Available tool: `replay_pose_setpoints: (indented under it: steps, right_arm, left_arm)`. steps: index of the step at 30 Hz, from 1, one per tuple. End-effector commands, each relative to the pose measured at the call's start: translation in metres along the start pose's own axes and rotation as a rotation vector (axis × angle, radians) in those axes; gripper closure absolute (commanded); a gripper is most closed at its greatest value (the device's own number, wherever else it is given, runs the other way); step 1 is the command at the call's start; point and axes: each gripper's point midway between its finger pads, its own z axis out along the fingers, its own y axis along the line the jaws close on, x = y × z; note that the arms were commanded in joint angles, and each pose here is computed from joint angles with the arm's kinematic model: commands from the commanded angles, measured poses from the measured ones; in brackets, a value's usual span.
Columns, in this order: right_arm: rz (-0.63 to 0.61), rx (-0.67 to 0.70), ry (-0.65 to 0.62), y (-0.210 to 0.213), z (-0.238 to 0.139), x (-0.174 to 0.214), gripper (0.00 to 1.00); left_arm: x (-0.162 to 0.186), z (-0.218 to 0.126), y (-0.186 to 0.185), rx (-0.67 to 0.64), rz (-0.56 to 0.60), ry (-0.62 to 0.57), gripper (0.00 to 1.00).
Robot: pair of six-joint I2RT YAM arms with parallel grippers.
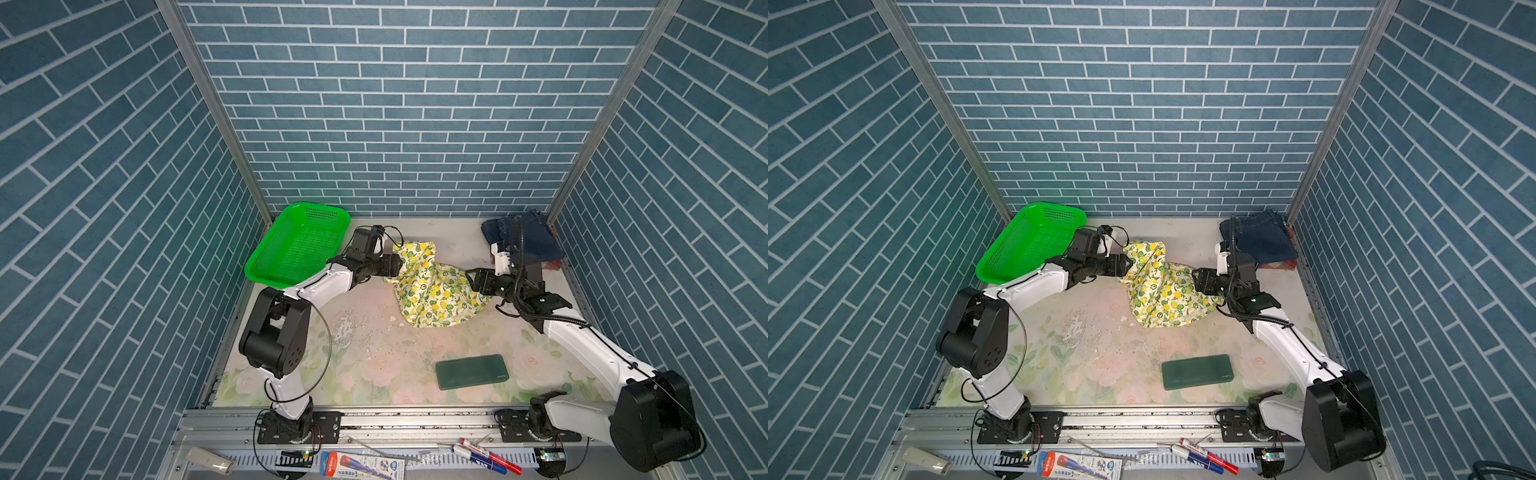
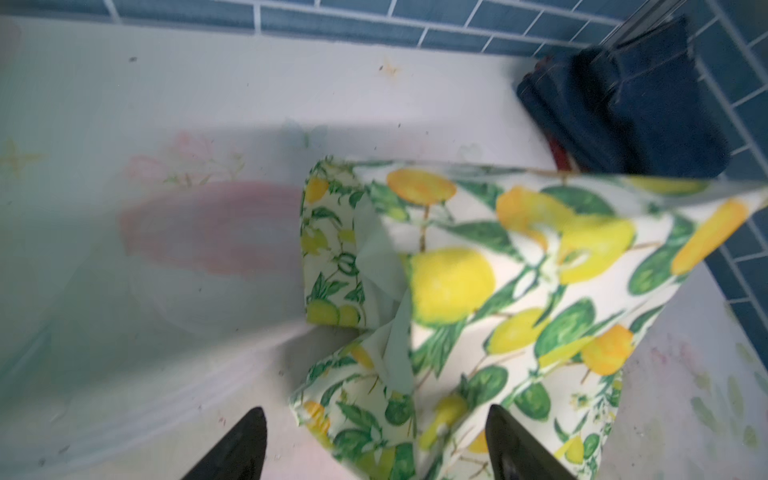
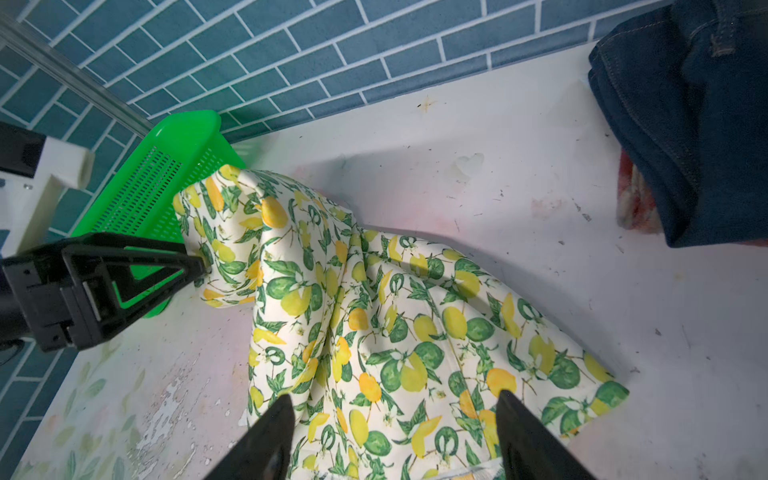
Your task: Fold and stack the skirts
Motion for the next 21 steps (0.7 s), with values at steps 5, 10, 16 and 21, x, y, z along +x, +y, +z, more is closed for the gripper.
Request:
replay_pose_setpoints:
  steps: [5,10,16,21]
  right_arm:
    - [-0.066,-0.069,0.044,0.015,0.017,0.026,0.25]
    - [-0.147,-0.072,0.068,0.030,0.027,0.041,0.25]
    - [-0.181,-0.089,0.017,0.044,0.031,0.037,0.25]
    - [-0.196,-0.097,-0.014,0.058,0.039,0.040,0.24]
  left_arm:
    - [-0.063,0.023,-0.040,0.243,0.037,-0.168,0.90]
    - [-0.103,0.000,-0.058,0.261,0.063,-0.268,1.00]
    - [-0.142,-0.065,-0.094,0.222,0.171,-0.361,1.00]
    - [-0.150,-0.092,-0.115,0.191,0.229,-0.375,1.00]
